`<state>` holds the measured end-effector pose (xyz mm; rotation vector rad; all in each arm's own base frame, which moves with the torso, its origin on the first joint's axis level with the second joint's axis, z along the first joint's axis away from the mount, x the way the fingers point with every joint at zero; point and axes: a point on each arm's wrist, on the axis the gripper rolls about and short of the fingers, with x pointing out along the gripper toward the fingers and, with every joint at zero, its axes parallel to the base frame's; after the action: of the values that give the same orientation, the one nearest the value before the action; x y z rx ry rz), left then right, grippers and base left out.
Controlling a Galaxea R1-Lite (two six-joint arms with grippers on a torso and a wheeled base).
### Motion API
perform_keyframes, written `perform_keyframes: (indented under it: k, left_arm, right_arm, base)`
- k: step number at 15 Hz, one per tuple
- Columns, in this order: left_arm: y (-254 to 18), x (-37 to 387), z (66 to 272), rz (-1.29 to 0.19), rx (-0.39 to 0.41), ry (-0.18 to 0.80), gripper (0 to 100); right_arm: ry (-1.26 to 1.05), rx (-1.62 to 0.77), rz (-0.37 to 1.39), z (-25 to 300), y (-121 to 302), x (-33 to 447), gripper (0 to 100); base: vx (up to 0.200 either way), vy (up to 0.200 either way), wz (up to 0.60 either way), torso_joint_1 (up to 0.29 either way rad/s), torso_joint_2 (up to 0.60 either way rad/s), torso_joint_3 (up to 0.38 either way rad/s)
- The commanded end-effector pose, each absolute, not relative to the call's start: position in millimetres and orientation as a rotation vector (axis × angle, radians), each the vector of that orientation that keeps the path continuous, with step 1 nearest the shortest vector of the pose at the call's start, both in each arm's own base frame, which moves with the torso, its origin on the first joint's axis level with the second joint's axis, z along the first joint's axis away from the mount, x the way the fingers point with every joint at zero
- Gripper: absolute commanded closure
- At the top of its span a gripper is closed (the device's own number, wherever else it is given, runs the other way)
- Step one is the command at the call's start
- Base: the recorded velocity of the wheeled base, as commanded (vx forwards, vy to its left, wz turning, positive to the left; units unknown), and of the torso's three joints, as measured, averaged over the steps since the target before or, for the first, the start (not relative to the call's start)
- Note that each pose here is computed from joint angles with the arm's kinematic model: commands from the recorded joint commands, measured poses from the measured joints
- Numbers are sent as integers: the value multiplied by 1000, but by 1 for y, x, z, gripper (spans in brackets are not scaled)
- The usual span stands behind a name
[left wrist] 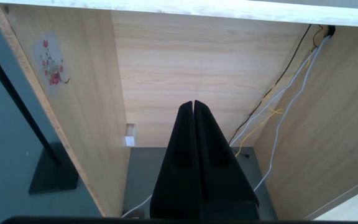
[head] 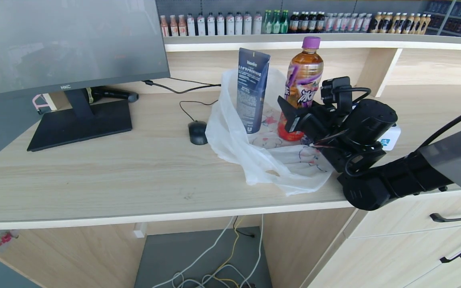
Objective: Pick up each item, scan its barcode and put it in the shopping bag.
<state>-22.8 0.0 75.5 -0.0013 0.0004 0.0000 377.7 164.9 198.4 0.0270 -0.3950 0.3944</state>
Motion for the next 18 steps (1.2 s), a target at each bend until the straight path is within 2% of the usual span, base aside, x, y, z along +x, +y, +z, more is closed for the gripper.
perform_keyframes:
  k: [1,5,6,10,13,16,18]
  left_arm:
    - [0,-23,75,0,-2,0,100]
    - [0,-23,75,0,-2,0,100]
    - [0,-23,75,0,-2,0,100]
    - [0,-23,75,0,-2,0,100]
    - [0,-23,75,0,-2,0,100]
    - [0,-23,75,0,-2,0,100]
    - [0,-23,75,0,-2,0,100]
  right_arm:
    - [-392,26,395,197,165,378,100]
    - [-393,28,394,197,165,377,100]
    - [-395,32,394,198,165,377,0]
    - [-387,80,398,200,162,372,0]
    - [-427,88,394,220,154,357,0]
    - [-458,94,396,237,142,330,0]
    - [-523,111,396,263,122,282,0]
  base:
    - [0,0,0,0,0,0]
    - [0,0,0,0,0,0]
    - [0,0,0,0,0,0]
    - [0,0,0,0,0,0]
    - [0,0,0,0,0,0]
    - [0,0,0,0,0,0]
    - [0,0,0,0,0,0]
